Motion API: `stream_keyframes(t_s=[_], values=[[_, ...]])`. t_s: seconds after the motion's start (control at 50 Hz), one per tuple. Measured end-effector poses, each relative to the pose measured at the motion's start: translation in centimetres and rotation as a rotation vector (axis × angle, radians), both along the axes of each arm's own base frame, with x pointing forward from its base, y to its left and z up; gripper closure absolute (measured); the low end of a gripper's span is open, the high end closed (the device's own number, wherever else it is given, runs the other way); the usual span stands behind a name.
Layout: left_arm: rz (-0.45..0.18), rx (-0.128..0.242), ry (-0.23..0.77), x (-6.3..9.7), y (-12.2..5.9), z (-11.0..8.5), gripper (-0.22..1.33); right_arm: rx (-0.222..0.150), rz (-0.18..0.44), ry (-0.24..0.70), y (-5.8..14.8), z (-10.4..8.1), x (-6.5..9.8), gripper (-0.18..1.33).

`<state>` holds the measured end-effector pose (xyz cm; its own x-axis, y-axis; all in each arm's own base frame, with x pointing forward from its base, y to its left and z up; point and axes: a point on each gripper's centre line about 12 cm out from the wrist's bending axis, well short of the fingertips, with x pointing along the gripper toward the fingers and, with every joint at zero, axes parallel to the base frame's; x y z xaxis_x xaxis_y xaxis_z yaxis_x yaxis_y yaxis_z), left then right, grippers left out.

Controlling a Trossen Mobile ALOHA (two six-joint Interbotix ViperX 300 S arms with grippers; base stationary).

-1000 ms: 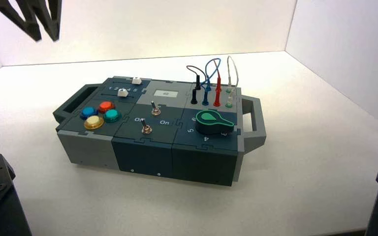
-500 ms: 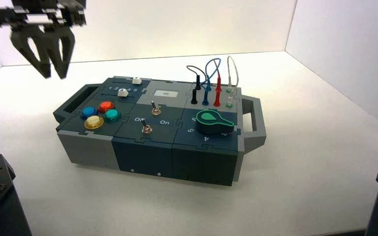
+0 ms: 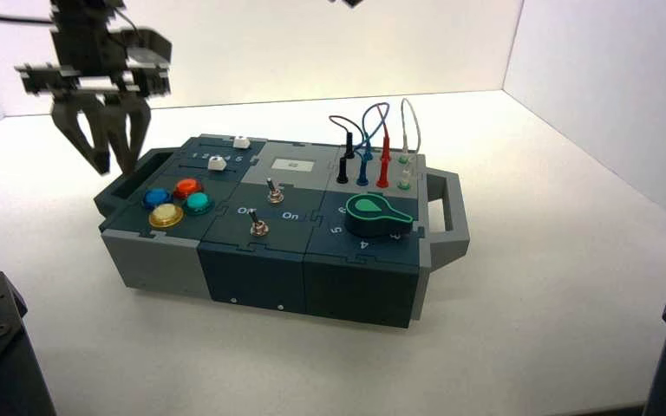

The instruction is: Flip the top switch on with the right gripper.

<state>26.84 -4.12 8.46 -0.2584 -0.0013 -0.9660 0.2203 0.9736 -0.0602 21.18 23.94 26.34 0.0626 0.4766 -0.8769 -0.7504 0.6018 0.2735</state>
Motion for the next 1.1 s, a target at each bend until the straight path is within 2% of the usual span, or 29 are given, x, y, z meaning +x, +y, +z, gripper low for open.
stream_keyframes(t_s=[0.12,0.28,0.36,0.5,0.52,0.68,0.86,1.1], values=[[0.002,0.004,0.026,0.1,0.0,-1.4,0.19,0.001,-0.002,-0.001,0.1,0.1,0.2,0.36],[0.003,0.005,0.03,0.4,0.0,-2.2,0.19,-0.002,0.003,0.0,0.3,0.0,0.4,0.36],[0.004,0.006,0.03,0.6,0.0,-2.4,0.22,-0.02,0.014,0.018,0.5,-0.6,0.5,0.36],[0.005,0.006,0.024,0.8,0.0,-2.3,0.47,-0.061,0.038,0.063,1.3,-2.3,0.7,0.36],[0.005,0.006,0.024,0.8,0.0,-2.3,0.47,-0.062,0.04,0.064,1.4,-2.4,0.7,0.36],[0.01,0.006,0.019,1.0,0.2,-2.3,0.64,-0.102,0.098,0.103,3.7,-4.2,0.5,0.36],[0.011,0.005,0.018,1.0,0.2,-2.3,0.64,-0.14,0.135,0.138,5.7,-6.3,0.6,0.36],[0.014,0.004,0.014,1.1,0.2,-2.3,0.64,-0.194,0.146,0.197,6.4,-8.7,1.0,0.36]])
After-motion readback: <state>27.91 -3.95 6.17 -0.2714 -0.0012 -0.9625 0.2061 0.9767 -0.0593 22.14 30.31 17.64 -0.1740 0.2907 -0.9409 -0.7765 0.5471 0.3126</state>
